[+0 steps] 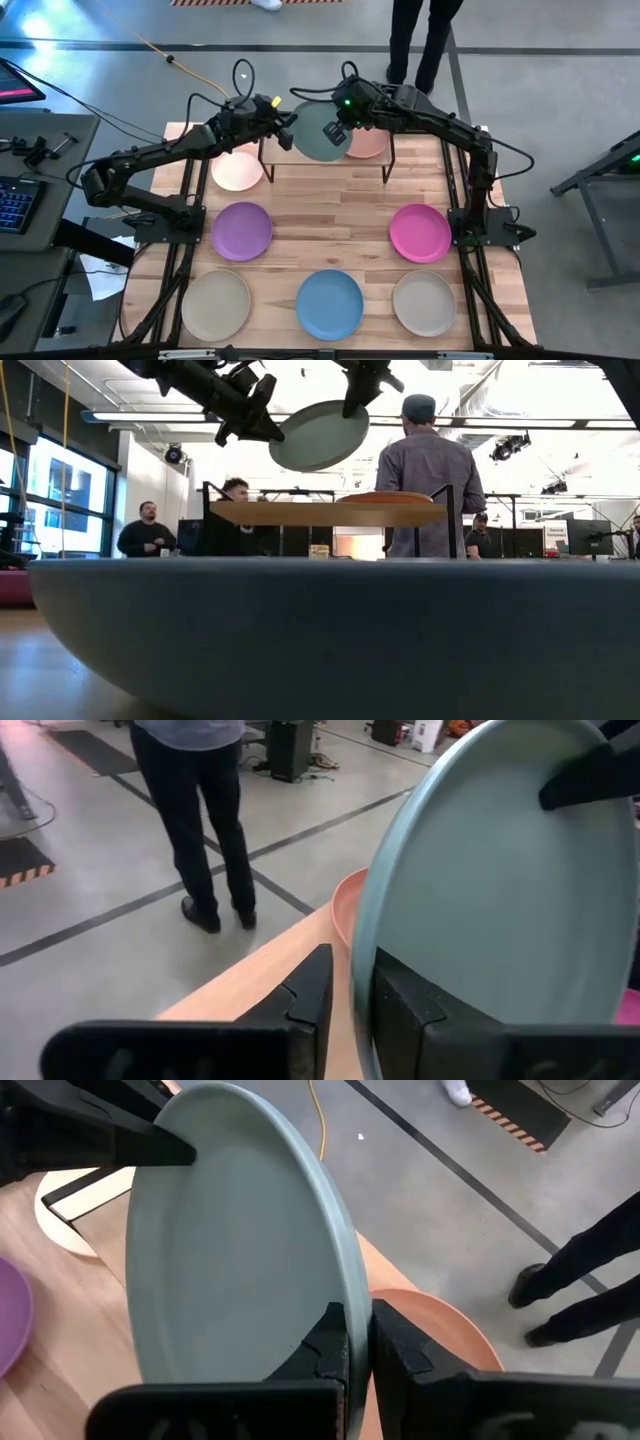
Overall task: Place and stack plates onto a shelf
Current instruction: Stack the light green plate on top of the orange plate on the shelf
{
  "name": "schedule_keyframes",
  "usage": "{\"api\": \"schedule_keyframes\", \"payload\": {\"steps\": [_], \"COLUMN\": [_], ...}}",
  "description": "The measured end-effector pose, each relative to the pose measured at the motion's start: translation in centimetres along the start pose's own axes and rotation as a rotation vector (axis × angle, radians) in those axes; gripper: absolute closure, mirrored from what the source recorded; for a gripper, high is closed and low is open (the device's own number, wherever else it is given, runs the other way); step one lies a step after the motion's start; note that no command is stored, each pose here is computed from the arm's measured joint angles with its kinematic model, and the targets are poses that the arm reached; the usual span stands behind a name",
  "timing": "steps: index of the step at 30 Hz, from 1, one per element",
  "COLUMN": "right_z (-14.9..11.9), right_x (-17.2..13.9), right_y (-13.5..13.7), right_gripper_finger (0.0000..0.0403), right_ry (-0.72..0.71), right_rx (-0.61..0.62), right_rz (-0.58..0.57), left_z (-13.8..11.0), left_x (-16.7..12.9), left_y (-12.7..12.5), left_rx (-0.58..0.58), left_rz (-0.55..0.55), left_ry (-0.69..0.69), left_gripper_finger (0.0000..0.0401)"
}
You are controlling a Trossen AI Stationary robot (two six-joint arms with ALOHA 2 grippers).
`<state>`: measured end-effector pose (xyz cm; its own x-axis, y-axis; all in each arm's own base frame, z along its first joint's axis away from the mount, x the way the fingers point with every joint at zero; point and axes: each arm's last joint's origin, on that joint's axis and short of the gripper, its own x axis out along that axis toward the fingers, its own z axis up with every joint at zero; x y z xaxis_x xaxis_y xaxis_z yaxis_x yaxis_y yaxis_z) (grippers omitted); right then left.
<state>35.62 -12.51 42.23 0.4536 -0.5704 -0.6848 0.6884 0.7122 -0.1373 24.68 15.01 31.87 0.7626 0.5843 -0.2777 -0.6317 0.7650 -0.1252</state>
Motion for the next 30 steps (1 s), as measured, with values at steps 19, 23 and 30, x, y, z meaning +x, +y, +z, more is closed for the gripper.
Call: {"api": "schedule_keyframes", "payload": {"steps": [19, 23, 30], "right_z": [-0.2, -0.1, -0.1], "right_x": [-1.0, -2.5, -4.8], "right_y": [-1.6, -3.5, -9.0], "right_gripper_finger": [0.0403, 0.0403, 0.0403], "right_ry": [0.022, 0.003, -0.011], "right_rx": [0.019, 0.052, 0.163], "right_rz": [-0.038, -0.051, -0.068], "left_z": [1.3, 2.2, 2.5], "left_x": [-1.0, -2.1, -2.9], "left_y": [0.9, 0.9, 0.9], "left_rx": [-0.059, -0.061, -0.061], "left_rz": [-0.074, -0.082, -0.083], "left_ry": [-0.063, -0.123, -0.139], "left_gripper_finger": [0.0283, 0.0284, 0.0282]}}
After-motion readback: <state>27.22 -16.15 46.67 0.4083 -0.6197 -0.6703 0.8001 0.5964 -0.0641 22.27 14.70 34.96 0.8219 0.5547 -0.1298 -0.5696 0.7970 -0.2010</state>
